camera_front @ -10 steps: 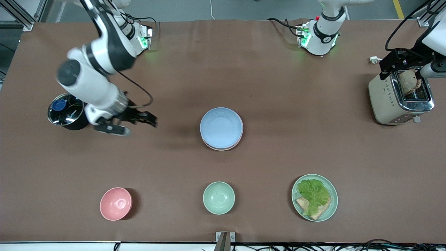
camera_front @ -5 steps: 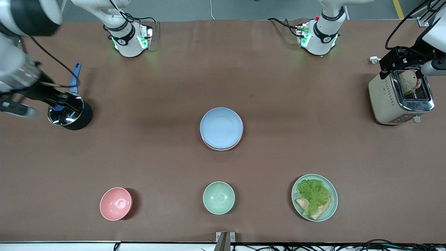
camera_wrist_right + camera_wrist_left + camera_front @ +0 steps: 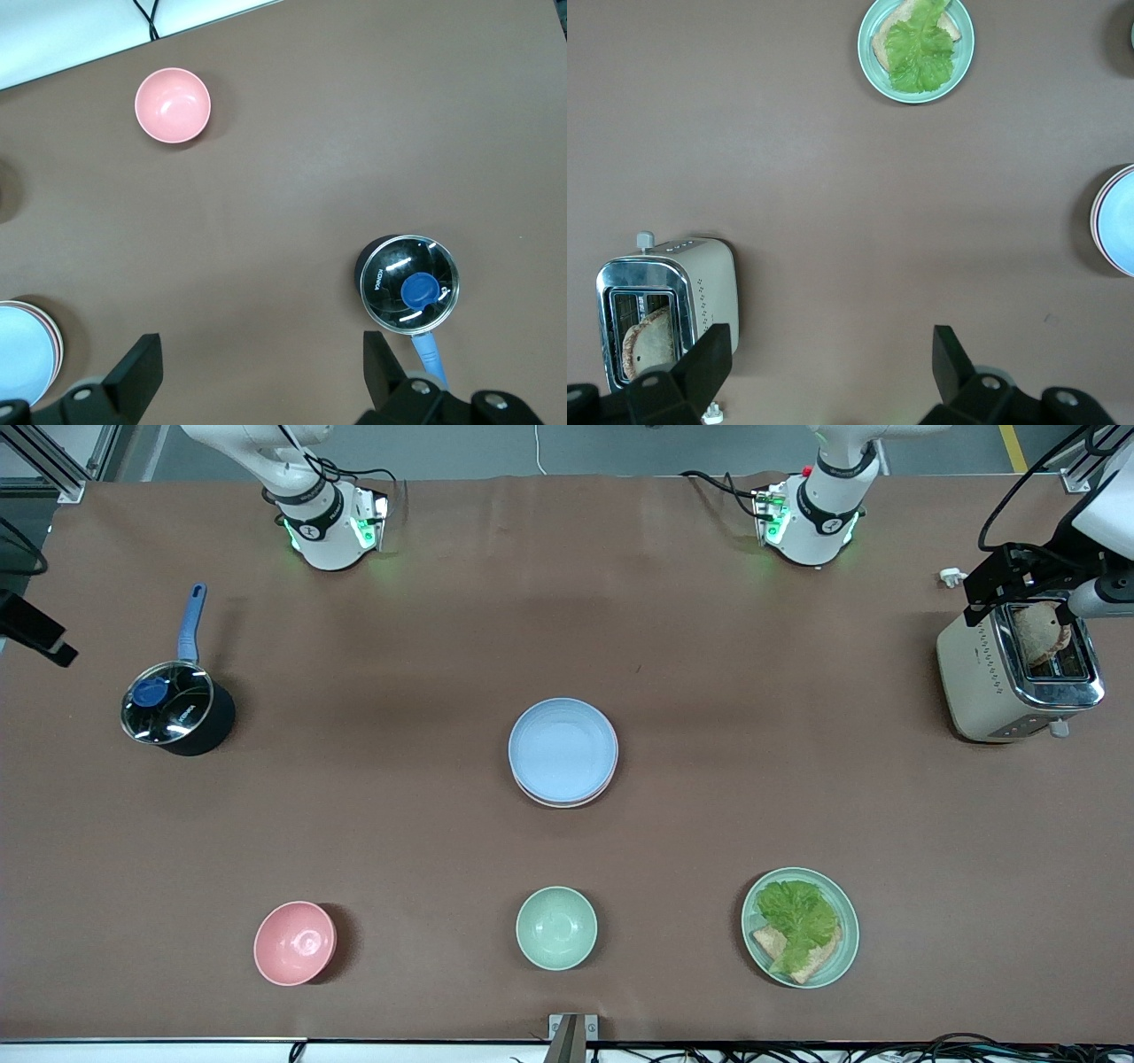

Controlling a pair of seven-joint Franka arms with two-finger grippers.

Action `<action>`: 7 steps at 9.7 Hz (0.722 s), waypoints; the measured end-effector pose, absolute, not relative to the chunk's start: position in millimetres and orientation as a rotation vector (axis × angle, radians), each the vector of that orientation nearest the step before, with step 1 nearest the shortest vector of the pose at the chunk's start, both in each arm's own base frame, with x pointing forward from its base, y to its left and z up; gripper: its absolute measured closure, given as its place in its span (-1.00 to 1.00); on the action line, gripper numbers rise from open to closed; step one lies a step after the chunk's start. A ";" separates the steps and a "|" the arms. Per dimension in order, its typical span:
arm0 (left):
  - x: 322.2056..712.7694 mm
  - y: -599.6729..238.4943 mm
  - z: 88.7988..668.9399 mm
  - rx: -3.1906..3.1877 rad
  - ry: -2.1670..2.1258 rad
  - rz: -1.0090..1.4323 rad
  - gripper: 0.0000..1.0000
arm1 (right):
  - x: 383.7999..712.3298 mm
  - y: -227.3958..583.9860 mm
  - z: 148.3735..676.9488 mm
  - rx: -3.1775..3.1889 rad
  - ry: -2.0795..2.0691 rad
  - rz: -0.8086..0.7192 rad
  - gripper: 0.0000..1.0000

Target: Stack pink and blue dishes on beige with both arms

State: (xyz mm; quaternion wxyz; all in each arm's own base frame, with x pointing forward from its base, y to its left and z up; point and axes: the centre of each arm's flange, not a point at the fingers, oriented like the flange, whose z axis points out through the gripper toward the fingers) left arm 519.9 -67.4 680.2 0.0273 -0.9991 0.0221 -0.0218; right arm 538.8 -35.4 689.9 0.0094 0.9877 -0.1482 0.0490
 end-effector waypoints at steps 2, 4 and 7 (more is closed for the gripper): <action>519.8 -67.5 681.2 -3.086 0.068 -0.071 -1.00 | 541.3 -40.3 679.0 3.094 -0.366 0.090 -1.00; 519.7 -67.4 682.2 -3.086 0.069 -0.074 -1.00 | 545.4 -42.2 671.6 3.099 -0.354 0.067 -1.00; 520.3 -65.7 682.8 -3.086 0.065 -0.076 -1.00 | 545.4 -42.6 671.1 3.100 -0.355 0.063 -1.00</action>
